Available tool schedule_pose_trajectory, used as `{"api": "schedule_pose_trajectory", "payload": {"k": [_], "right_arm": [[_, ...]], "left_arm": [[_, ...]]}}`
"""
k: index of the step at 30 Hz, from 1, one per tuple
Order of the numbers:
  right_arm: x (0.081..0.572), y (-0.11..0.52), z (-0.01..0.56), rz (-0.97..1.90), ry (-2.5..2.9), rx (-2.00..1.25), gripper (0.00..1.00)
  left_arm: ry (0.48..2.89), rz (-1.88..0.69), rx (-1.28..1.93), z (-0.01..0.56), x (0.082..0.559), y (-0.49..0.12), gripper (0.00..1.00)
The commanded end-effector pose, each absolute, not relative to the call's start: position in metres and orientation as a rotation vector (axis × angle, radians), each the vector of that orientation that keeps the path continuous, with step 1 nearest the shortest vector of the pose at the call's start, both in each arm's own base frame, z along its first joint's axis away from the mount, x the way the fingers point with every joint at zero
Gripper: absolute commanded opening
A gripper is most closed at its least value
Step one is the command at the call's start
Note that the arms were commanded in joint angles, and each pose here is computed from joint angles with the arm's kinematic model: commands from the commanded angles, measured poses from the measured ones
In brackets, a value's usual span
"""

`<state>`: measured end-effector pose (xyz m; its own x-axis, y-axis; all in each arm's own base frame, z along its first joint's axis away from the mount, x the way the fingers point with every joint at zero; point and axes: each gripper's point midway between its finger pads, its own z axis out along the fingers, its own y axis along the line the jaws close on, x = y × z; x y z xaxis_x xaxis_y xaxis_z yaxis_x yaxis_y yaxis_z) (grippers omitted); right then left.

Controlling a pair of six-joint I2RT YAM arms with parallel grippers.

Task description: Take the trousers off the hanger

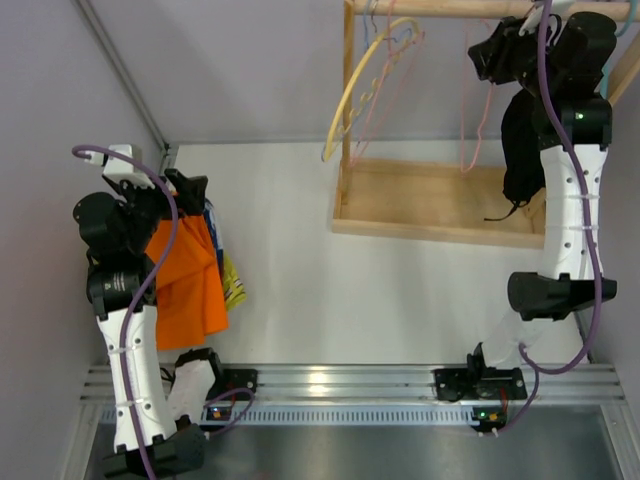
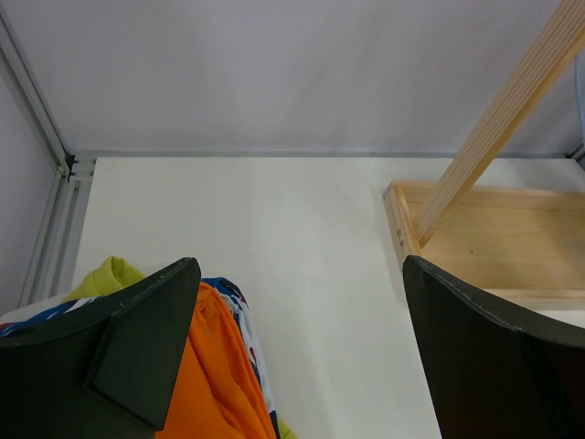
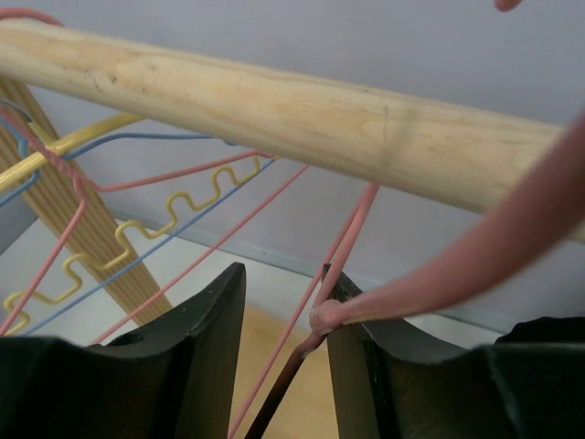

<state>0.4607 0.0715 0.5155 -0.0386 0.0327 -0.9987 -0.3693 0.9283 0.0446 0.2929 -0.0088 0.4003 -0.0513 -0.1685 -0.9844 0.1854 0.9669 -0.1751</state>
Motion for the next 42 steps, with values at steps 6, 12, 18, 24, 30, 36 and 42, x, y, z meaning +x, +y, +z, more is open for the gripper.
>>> {"api": "schedule_pose_trajectory", "payload": {"k": [6, 12, 18, 24, 30, 36, 42], "right_arm": [[0.48, 0.064, 0.524, 0.263, 1.545, -0.249, 0.0], [0.504, 0.062, 0.493, 0.239, 1.605, -0.271, 0.0], [0.503, 0.066, 0.477, 0.262, 1.628, -0.286, 0.12], [0.483, 0.068, 0.471, 0.284, 1.637, -0.294, 0.36], [0.46, 0.069, 0.481, 0.292, 1.613, -0.286, 0.75], [0.44, 0.073, 0.499, 0.344, 1.59, -0.257, 0.93], [0.424, 0.073, 0.501, 0.355, 1.596, -0.241, 0.99]], "left_arm": [[1.539, -0.29, 0.006, 0.414, 0.297, -0.008, 0.99], [1.545, -0.301, -0.003, 0.411, 0.297, -0.009, 0.99], [1.54, -0.285, 0.008, 0.411, 0.294, -0.008, 0.99], [1.553, -0.294, 0.038, 0.406, 0.296, -0.011, 0.99], [1.557, -0.301, 0.05, 0.407, 0.3, -0.012, 0.99], [1.562, -0.308, 0.057, 0.407, 0.302, -0.013, 0.99], [1.561, -0.294, 0.076, 0.411, 0.308, -0.013, 0.98]]}}
